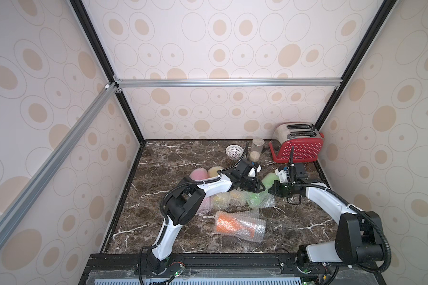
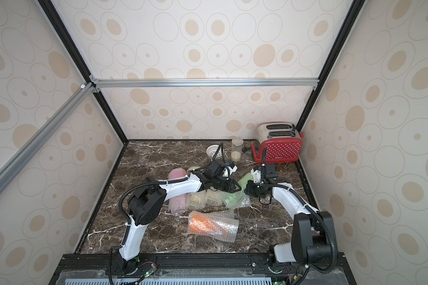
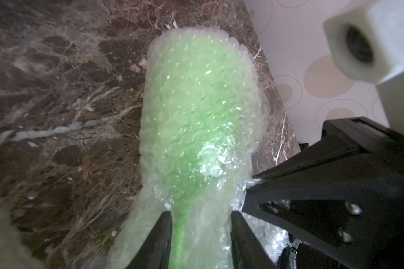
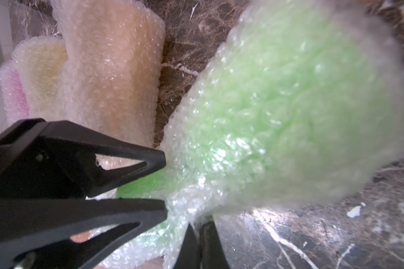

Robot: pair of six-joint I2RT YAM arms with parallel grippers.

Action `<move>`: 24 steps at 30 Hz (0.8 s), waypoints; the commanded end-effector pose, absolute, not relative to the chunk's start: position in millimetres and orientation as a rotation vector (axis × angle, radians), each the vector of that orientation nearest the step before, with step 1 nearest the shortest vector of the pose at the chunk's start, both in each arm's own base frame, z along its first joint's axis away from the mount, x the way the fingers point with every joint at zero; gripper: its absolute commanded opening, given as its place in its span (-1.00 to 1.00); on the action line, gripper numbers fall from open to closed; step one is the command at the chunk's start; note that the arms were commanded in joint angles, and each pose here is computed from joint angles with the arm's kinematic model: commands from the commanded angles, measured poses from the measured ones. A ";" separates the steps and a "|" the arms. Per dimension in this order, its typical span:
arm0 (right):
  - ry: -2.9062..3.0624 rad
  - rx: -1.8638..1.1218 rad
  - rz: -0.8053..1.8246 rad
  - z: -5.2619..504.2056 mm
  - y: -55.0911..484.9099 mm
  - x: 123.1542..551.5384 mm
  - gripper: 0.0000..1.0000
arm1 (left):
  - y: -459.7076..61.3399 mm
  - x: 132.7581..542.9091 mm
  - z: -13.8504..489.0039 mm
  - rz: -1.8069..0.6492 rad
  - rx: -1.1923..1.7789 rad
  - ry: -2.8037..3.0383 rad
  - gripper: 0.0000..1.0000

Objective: Unpack wine glasses from bubble wrap
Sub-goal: Unwrap the bubble wrap at the center of the board.

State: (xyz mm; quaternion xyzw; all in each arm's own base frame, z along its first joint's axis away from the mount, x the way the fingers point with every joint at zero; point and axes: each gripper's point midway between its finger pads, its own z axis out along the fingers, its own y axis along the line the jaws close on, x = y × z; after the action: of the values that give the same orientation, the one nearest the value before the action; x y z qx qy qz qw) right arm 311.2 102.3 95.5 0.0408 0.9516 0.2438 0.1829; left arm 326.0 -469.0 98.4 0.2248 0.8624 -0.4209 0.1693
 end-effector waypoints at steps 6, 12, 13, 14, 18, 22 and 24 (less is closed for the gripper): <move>2.721 0.084 0.524 96.8 97.3 315.6 -0.79 | -477.0 319.7 93.6 -1.277 0.614 2.434 -0.91; 2.741 0.048 0.430 96.1 97.7 312.4 -0.59 | -478.4 321.3 99.3 -1.282 0.526 2.440 -1.00; 2.743 0.040 0.414 96.0 98.2 311.7 -0.55 | -478.0 322.0 100.4 -1.276 0.506 2.442 -1.00; 2.746 0.029 0.392 95.8 99.0 310.9 -0.52 | -477.9 322.9 102.4 -1.273 0.483 2.442 -1.00; 2.752 0.022 0.296 92.3 96.7 309.6 -0.34 | -479.0 322.9 109.6 -1.282 0.424 2.441 -1.00; 2.769 0.070 0.197 84.8 85.1 310.7 -0.34 | -480.5 322.1 114.0 -1.289 0.408 2.440 -1.00; 2.776 0.092 0.134 82.4 77.5 311.4 -0.35 | -479.7 321.8 113.0 -1.278 0.398 2.447 -1.00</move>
State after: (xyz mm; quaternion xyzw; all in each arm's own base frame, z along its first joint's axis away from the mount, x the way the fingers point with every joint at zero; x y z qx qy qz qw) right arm 309.2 93.5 84.0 0.0142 0.9782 0.0957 0.1836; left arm 320.1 -477.6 92.5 0.1533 0.8700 -0.4406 0.1597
